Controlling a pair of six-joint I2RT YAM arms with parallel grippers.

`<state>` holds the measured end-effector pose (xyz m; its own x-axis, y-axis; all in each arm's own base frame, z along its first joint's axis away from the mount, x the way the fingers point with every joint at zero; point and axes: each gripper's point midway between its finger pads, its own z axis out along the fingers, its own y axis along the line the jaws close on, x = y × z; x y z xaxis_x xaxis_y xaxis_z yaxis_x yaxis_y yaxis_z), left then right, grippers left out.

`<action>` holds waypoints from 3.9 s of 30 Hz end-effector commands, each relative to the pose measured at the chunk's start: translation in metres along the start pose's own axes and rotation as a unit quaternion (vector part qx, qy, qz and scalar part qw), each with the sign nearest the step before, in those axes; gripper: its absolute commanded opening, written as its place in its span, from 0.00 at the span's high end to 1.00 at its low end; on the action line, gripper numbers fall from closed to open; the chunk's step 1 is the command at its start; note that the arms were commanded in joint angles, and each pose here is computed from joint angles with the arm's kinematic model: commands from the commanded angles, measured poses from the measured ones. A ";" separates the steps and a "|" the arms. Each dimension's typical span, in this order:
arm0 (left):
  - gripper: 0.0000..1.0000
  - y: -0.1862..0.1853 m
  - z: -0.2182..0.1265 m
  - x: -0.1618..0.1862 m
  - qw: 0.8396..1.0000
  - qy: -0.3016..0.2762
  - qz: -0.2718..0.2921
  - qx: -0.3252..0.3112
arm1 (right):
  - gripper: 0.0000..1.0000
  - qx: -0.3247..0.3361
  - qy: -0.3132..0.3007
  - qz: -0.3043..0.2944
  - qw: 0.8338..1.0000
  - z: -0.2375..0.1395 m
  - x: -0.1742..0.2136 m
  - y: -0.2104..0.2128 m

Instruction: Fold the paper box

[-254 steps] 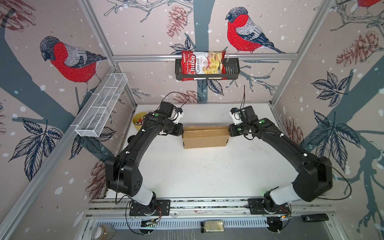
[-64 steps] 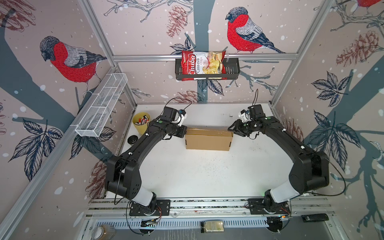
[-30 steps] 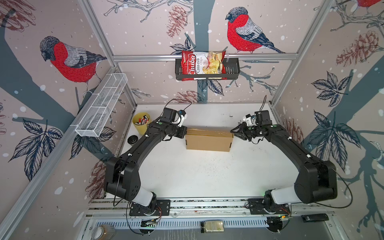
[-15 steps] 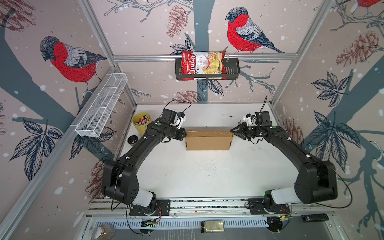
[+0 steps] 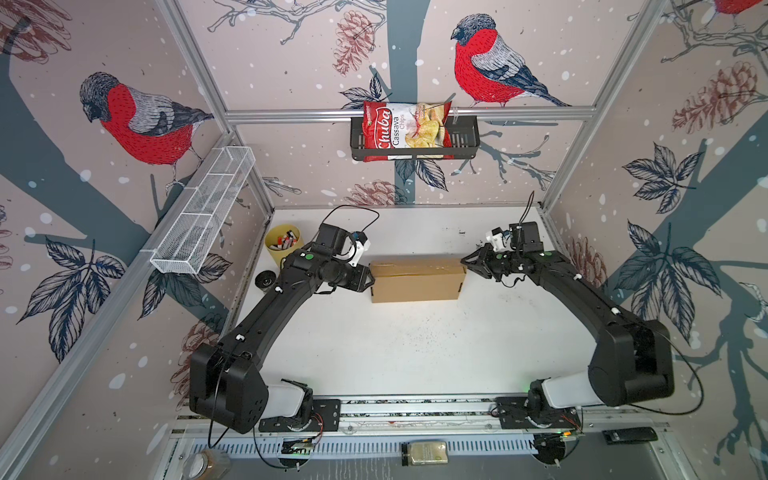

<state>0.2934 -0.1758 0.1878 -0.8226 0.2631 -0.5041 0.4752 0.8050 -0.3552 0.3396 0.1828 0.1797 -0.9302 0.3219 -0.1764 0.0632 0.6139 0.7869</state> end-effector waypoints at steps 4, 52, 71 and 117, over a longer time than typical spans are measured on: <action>0.50 -0.009 -0.017 -0.017 0.999 -0.043 -0.018 0.017 | 0.76 0.017 0.001 0.016 1.000 0.001 0.002 -0.008; 0.62 0.038 0.005 -0.037 0.971 -0.135 -0.195 0.029 | 0.82 0.021 -0.003 0.017 1.000 0.004 0.002 -0.012; 0.70 0.032 0.038 -0.014 0.971 -0.110 -0.202 0.066 | 0.82 0.026 -0.003 0.015 1.000 0.006 0.002 -0.013; 0.54 -0.001 0.033 0.043 0.977 -0.092 -0.177 0.071 | 0.63 0.076 0.054 -0.096 0.991 -0.009 0.090 -0.041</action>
<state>0.2897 -0.1846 0.1605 -0.8274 -0.1436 -0.5429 0.2802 0.7322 -0.6207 0.2758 0.1918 0.1613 -0.9376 0.1355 -0.3204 -0.1344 0.7083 0.6930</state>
